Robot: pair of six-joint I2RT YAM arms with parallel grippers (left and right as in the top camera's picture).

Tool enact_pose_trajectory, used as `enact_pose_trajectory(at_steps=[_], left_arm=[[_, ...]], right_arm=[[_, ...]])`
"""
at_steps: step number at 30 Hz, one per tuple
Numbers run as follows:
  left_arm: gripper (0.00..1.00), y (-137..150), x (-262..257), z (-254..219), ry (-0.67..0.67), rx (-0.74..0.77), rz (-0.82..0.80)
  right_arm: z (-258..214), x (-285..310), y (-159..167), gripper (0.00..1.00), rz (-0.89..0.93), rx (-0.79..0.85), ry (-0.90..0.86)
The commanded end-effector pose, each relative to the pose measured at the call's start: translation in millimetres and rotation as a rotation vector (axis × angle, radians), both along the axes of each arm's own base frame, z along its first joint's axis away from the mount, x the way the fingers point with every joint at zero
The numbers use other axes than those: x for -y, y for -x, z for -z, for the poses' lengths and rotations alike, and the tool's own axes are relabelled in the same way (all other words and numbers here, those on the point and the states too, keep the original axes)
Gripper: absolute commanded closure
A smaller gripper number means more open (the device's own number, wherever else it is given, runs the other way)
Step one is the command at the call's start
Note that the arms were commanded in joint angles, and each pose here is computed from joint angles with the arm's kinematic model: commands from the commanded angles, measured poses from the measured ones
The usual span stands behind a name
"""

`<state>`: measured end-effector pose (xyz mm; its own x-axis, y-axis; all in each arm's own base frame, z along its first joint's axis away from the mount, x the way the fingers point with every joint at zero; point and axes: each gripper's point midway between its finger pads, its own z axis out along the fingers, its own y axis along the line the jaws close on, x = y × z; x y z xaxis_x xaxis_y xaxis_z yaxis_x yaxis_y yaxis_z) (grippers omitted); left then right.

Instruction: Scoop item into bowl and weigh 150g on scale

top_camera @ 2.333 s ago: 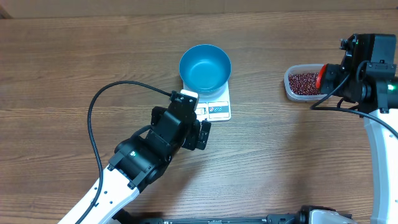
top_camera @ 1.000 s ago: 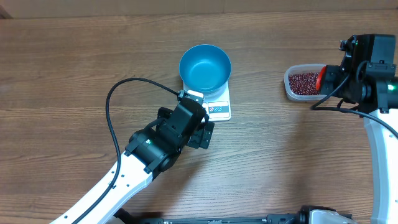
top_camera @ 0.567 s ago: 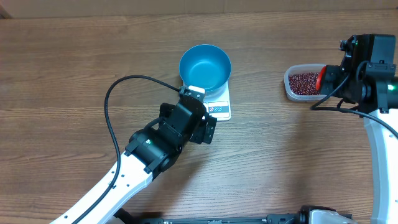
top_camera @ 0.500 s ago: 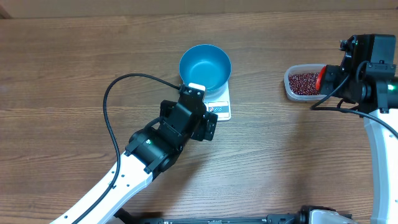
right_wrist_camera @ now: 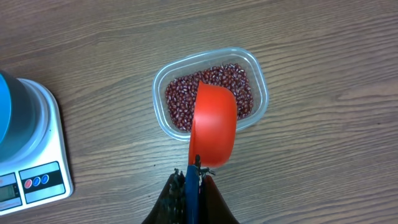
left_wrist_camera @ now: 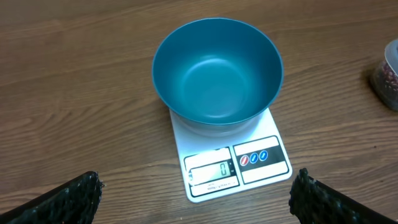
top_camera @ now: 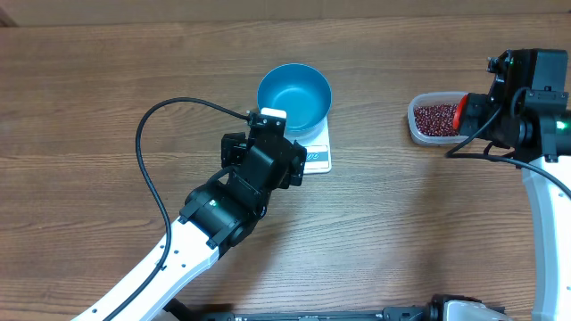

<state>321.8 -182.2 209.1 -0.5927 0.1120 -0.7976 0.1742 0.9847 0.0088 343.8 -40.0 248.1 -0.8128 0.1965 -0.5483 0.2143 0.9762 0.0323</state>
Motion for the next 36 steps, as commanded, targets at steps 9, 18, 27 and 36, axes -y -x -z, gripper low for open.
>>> enact_pose_trajectory(at_steps=[9,18,27,36], left_arm=[[0.0,5.8,7.0,11.2,0.01,-0.048,0.04],[0.0,18.6,16.1,22.3,0.002,-0.118,0.132],[0.0,29.4,35.0,24.6,-0.069,-0.119,0.356],[0.0,28.7,33.6,24.7,-0.061,-0.122,0.336]], right_arm=[[-12.1,0.2,-4.8,0.96,-0.008,0.033,0.007],[-12.2,0.2,-5.0,0.96,-0.008,0.034,0.007],[-10.8,0.3,-6.0,0.96,-0.008,0.03,0.006],[-9.4,0.3,-6.1,0.96,-0.008,0.025,0.006]])
